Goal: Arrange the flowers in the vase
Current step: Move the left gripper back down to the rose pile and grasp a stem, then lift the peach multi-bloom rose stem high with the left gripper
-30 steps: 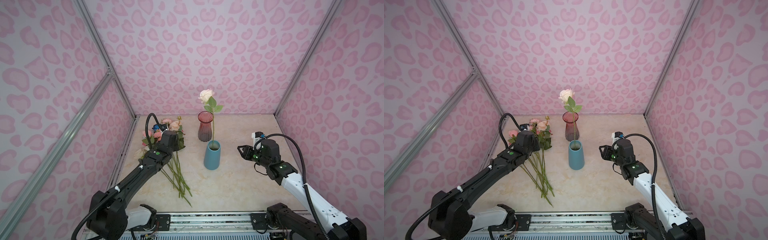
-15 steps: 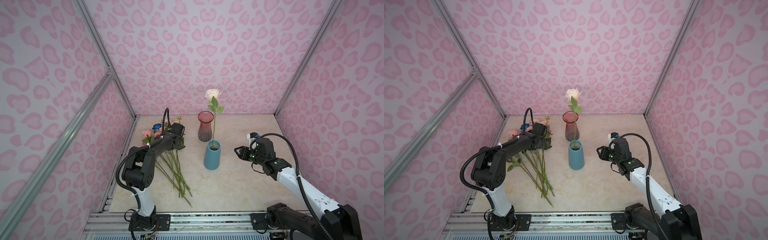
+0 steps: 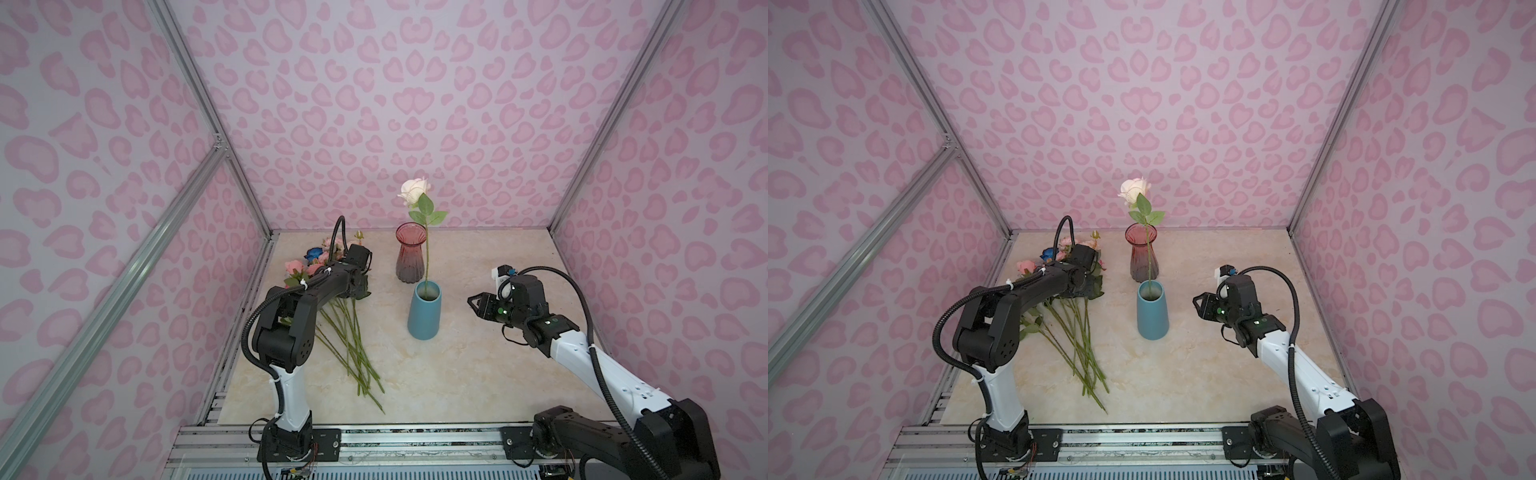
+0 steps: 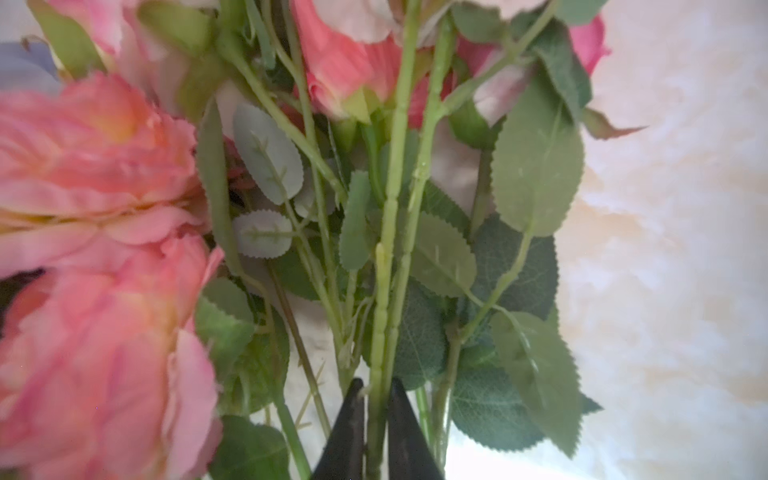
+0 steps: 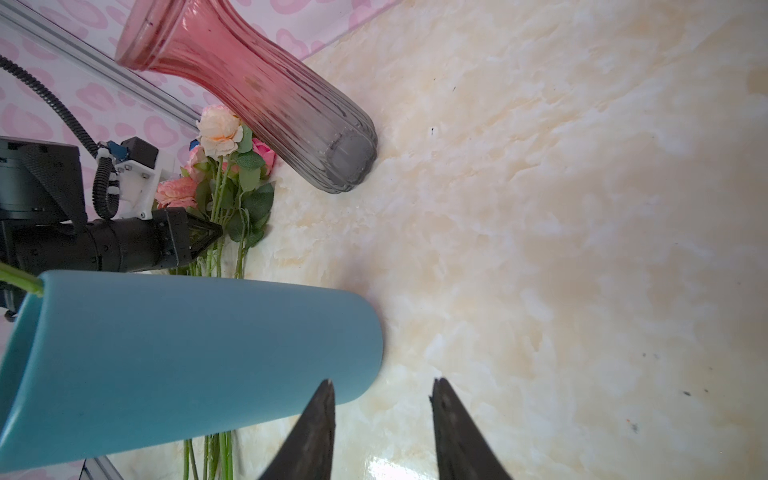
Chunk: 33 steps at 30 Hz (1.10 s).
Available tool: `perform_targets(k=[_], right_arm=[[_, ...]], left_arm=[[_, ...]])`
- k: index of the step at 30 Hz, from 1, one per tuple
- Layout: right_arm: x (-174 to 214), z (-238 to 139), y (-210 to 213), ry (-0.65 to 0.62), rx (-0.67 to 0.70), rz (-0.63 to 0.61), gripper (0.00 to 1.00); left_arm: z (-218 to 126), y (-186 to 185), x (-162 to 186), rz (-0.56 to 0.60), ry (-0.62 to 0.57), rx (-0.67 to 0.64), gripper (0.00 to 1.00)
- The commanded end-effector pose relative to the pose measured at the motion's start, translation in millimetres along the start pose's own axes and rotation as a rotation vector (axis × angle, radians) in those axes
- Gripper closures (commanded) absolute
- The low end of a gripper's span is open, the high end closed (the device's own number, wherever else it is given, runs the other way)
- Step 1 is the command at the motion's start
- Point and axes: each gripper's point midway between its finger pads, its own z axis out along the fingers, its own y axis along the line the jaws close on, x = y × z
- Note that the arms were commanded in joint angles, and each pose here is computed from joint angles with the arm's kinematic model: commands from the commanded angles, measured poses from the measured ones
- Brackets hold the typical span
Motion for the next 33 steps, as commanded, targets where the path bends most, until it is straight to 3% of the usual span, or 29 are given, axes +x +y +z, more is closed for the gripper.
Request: perform_targets(k=[1,9,14,22,26,29,33], right_arm=[[-5,0,6,-0.010,-0.020,-0.013,0.60],[-9,-4,12,-0.018,-0.040,-0.006,0.60],[-12,-10,16,-0.029,-0.048,-0.008,0.61],[-17,-19,23,-0.058,-0.073,-0.005,0.61],[-18,-24,26,-0.075,-0.087,-0.006,0.61],[-17,-30,37,-0.087,-0.146,-0.025,0.60],[-13,-47,61,-0.116,-0.293,-0.063,0.51]], left_arm=[[-6,-1,-3,-0.005,-0.004,0.011,0.95],[-36,1,-14,-0.044,-0.049,0.063,0.97],[-80,2,-35,-0.096,-0.145,0.152,0.97],[-155,9,-75,-0.148,-0.396,0.285,0.97],[-207,7,-90,-0.199,-0.569,0.435,0.97],[-260,16,-93,-0.250,-0.745,0.556,0.97],[-321,34,-81,-0.292,-0.916,0.671,0.97]])
